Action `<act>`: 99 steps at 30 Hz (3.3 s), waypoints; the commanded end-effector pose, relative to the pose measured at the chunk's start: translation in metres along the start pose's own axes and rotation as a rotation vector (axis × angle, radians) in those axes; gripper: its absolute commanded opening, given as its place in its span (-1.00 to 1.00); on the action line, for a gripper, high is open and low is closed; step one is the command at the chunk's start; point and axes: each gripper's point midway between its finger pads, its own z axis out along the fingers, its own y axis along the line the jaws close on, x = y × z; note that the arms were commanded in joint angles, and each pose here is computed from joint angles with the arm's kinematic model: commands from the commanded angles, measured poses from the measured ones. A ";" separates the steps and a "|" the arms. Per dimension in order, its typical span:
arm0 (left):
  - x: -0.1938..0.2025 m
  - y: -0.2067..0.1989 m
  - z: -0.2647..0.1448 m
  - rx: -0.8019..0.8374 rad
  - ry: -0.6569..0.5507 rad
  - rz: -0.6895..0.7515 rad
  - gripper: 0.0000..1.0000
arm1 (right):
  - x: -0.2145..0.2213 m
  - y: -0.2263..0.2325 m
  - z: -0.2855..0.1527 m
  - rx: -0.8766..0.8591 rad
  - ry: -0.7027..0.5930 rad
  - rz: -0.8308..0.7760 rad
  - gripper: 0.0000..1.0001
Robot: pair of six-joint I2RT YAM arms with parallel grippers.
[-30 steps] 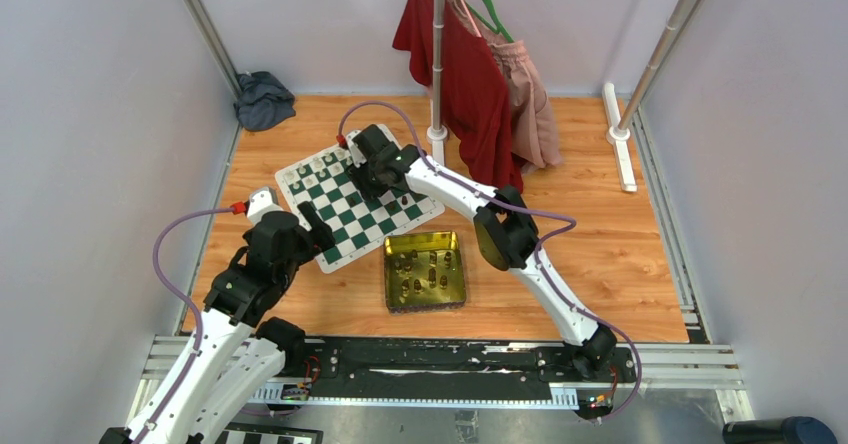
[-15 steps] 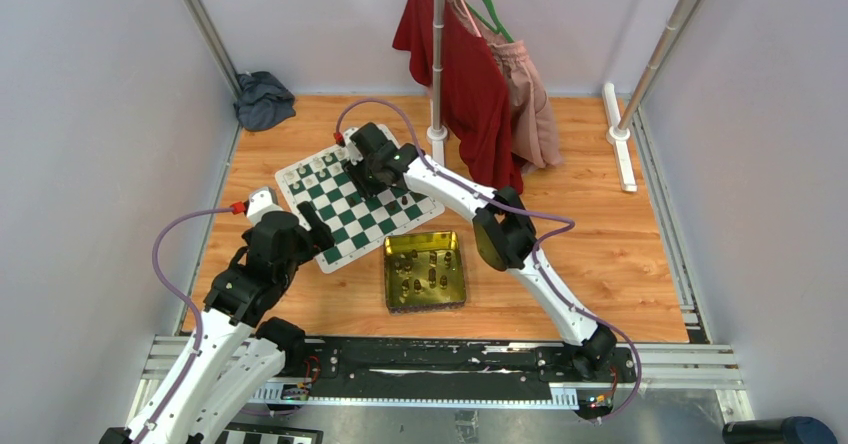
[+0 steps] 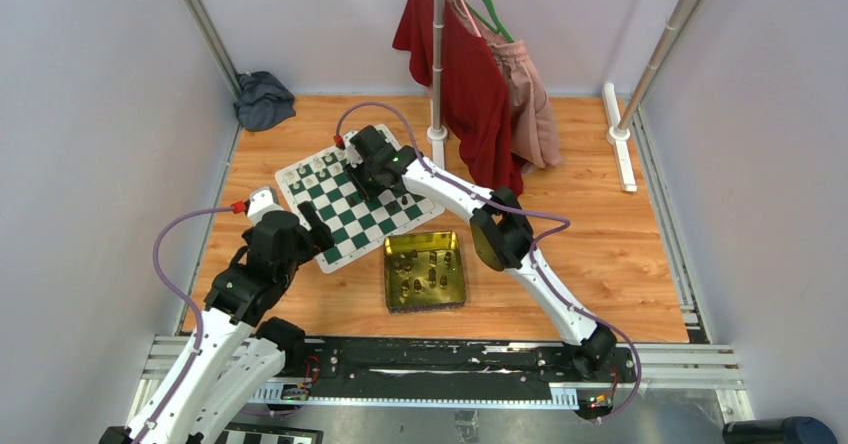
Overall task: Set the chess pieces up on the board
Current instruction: Move the chess piece to the chessboard.
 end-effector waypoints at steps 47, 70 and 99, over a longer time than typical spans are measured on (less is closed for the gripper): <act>-0.005 0.008 -0.009 -0.017 -0.027 0.000 1.00 | 0.017 0.018 -0.051 0.042 0.014 -0.051 -1.00; -0.003 0.009 -0.010 -0.011 -0.023 0.005 1.00 | 0.034 0.025 -0.050 0.036 0.040 -0.038 -1.00; -0.003 0.009 -0.010 -0.012 -0.025 0.003 1.00 | 0.036 0.025 -0.050 0.041 0.044 -0.044 -0.25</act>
